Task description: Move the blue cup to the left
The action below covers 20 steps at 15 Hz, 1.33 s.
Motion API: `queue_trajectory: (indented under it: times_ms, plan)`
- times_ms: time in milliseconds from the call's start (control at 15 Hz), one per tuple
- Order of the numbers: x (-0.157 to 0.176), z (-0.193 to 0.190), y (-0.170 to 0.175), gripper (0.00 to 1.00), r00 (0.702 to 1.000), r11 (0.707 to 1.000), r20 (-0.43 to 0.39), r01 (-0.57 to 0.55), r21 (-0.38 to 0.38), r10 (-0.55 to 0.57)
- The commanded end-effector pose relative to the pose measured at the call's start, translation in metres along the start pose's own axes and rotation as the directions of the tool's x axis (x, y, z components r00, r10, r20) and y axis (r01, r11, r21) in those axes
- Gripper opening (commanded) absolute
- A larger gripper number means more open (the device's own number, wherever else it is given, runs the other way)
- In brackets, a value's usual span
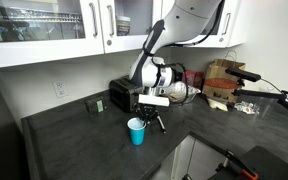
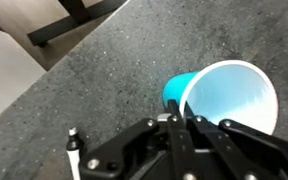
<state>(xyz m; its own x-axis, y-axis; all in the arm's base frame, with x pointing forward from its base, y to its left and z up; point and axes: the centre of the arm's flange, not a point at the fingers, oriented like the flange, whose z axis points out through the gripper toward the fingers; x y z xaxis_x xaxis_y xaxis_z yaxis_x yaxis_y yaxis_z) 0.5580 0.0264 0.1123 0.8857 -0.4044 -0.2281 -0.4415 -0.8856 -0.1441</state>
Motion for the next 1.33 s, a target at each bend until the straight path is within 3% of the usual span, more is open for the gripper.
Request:
queue_trajectory:
  times_ms: [0, 400, 667, 867, 1067, 1267]
  plan:
    - [-0.002, -0.012, -0.004, 0.01, 0.999, 1.0, -0.025, 0.022, -0.014, -0.023]
    - [-0.05, -0.029, -0.018, 0.01, 0.98, 0.98, -0.034, 0.196, -0.028, -0.197]
    - [-0.11, -0.019, -0.039, 0.01, 0.919, 0.919, 0.014, 0.395, -0.015, -0.395]
    - [-0.146, -0.004, -0.06, 0.01, 0.887, 0.887, 0.011, 0.462, -0.012, -0.462]
    - [-0.163, 0.015, -0.076, 0.01, 0.865, 0.865, 0.022, 0.501, 0.024, -0.501]
    - [-0.159, 0.028, -0.079, 0.01, 0.857, 0.857, 0.004, 0.515, 0.007, -0.515]
